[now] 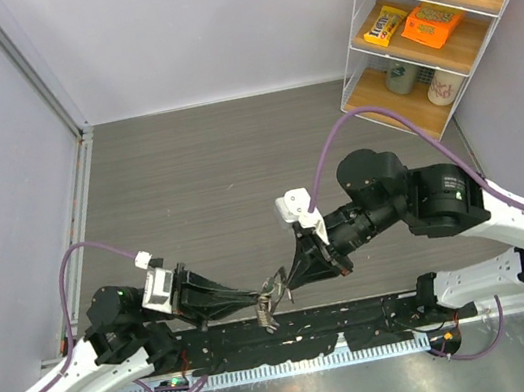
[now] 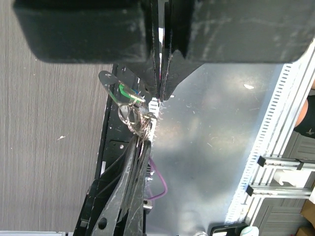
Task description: Put the keys on the keyring
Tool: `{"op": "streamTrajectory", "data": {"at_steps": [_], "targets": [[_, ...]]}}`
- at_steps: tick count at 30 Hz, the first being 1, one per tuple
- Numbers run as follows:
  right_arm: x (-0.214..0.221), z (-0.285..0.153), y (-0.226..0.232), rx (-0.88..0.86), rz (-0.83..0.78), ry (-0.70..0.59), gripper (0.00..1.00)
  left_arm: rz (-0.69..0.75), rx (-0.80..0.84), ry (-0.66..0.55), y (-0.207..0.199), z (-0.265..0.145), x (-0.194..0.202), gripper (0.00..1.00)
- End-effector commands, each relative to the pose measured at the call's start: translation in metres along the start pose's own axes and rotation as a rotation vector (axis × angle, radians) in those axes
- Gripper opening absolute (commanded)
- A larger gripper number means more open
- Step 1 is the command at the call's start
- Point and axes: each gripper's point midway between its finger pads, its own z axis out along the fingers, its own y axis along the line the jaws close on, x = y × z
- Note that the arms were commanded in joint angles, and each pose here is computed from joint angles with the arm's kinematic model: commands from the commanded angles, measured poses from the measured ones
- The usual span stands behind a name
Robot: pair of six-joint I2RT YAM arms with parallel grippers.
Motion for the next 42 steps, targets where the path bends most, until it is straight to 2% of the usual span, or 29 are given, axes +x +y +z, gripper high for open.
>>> {"op": "streamTrajectory", "data": {"at_steps": [1,14,32,42], "targets": [[-0.039,-0.002,-0.002,0.027,-0.037,-0.105,0.05,0.064,0.002,-0.073,-0.004,0.002,-0.029,0.0],[-0.048,0.02,-0.011,-0.003,-0.037,-0.078,0.05,0.072,0.057,-0.065,-0.015,0.0,-0.03,0.0],[-0.032,0.04,-0.008,-0.036,-0.057,-0.001,0.05,0.079,0.068,-0.056,-0.015,0.002,-0.028,0.0],[-0.032,0.045,-0.022,0.047,-0.04,0.014,0.05,0.079,0.083,-0.058,-0.017,0.002,-0.028,0.0]]}}
